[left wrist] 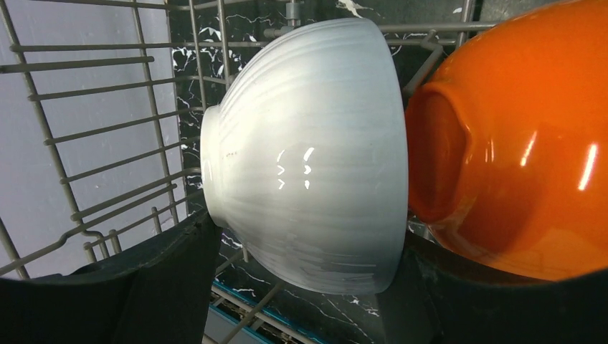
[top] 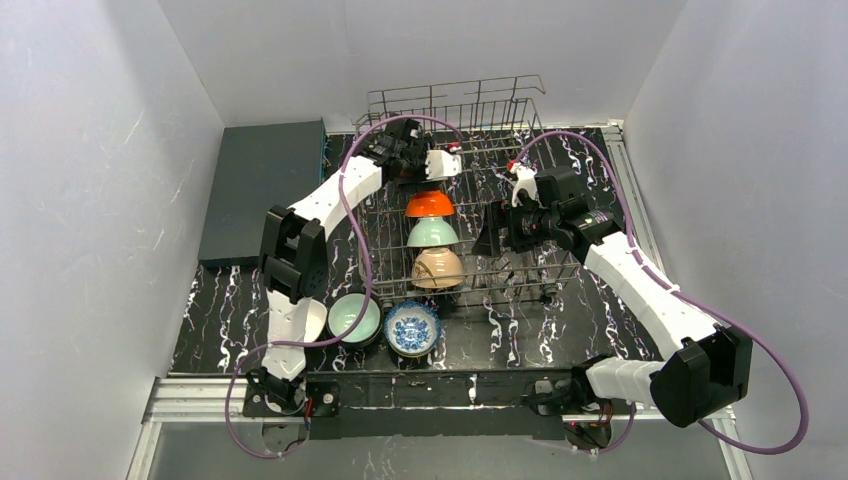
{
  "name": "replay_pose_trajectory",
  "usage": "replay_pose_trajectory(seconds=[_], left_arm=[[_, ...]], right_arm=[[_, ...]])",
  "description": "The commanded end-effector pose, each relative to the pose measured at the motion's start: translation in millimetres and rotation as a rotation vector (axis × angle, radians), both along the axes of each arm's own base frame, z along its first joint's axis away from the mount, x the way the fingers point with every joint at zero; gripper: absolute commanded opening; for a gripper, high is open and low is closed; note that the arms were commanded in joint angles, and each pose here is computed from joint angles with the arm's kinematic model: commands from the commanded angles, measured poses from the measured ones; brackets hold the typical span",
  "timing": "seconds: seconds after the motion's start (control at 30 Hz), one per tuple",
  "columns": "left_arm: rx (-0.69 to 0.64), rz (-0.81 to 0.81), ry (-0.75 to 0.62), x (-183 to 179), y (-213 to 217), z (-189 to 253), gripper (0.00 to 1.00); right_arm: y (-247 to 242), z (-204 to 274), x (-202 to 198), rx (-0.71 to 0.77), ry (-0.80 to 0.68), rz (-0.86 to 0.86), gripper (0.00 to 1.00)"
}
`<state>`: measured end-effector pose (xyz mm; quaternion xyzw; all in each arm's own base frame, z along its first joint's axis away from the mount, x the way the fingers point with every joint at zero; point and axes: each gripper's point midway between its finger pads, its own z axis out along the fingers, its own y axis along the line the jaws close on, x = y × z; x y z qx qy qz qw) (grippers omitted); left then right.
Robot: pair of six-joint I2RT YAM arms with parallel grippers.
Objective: Load the bowls into the dish rack
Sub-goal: Place the bowl in the dish rack.
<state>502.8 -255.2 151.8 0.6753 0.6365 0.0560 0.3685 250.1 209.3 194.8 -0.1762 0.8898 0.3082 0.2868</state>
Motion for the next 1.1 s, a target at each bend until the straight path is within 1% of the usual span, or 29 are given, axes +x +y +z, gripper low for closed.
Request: replay_pose_trajectory(seconds=[0.0,0.1,0.17,0.2,0.33,0.4,0.43,0.53,0.83,1.07], left_arm=[[0.045,0.002,-0.116,7,9,29,0.29],[0.069,0.002,-0.129,5,11,31,0.40],[0.081,0.010,-0.143,6,13,34,0.51],[0.090,0.023,-0.154,6,15,36,0.54],[0.095,0.032,-0.178,4,18,44,0.73],[0.098,0.038,-0.182,2,20,47,0.84],[0.097,0.039,-0.185,1,20,48,0.87],[0.097,0.052,-0.199,-3,23,55,0.91],[0.095,0.092,-0.222,-24,40,73,0.94],[-0.003,0.124,-0.216,-48,44,96,0.95]], right_arm=[[1,23,6,0.026,-0.062,-0.002,0.99],[1,25,6,0.030,-0.065,-0.002,0.99],[1,26,6,0.032,-0.068,-0.001,0.99],[1,27,6,0.033,-0.070,-0.001,0.99],[1,28,5,0.036,-0.074,-0.002,0.99],[1,29,5,0.037,-0.074,0.000,0.99],[1,30,6,0.038,-0.076,-0.003,0.99],[1,31,6,0.041,-0.077,-0.003,0.99],[3,36,8,0.053,-0.083,-0.005,0.99],[4,41,11,0.057,-0.096,-0.010,0.99]])
